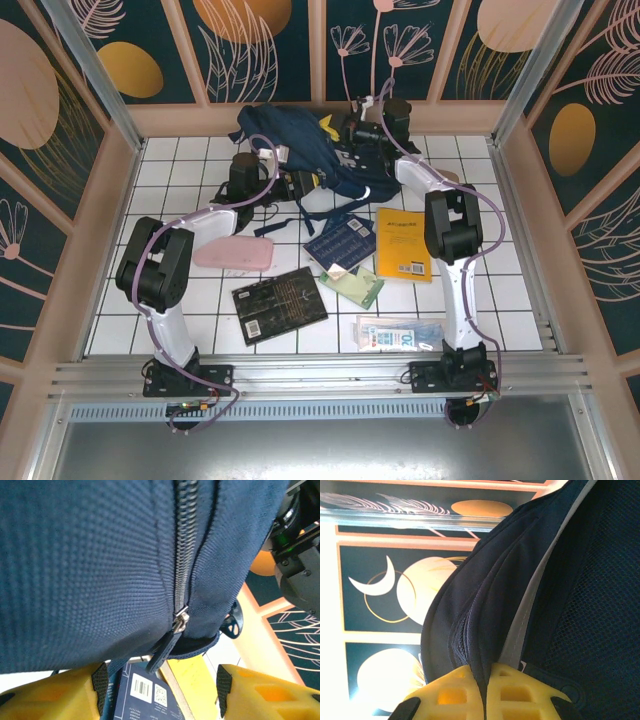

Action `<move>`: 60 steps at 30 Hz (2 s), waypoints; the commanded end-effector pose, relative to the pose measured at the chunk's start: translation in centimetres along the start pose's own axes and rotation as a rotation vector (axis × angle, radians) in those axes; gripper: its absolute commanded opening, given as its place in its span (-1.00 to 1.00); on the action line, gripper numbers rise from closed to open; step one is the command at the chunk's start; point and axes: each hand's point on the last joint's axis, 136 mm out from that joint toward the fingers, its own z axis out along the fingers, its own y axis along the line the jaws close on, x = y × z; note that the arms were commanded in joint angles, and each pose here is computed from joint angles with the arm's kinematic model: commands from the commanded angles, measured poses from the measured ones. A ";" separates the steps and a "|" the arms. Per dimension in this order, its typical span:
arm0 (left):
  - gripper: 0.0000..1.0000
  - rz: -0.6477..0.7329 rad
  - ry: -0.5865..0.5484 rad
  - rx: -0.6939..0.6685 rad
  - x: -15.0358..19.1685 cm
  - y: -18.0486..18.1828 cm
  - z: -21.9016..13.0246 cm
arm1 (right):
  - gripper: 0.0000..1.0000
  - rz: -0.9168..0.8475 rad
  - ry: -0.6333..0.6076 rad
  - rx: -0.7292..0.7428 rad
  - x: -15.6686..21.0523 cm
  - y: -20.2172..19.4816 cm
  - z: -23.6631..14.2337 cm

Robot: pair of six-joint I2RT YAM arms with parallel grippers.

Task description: Pack the student bag

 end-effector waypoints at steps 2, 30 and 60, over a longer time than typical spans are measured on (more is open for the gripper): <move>0.22 0.009 -0.002 0.052 0.3 -0.6 0.7 | -1.00 0.101 -0.062 -0.051 -0.8 3.5 -1.3; 0.01 0.019 -0.031 -0.021 0.8 0.0 2.6 | -1.00 0.148 -0.073 -0.061 -0.7 3.4 -1.6; -1.00 0.147 -0.008 -0.132 1.4 -0.5 -1.4 | -1.00 0.008 -0.044 0.151 0.5 -1.3 -2.1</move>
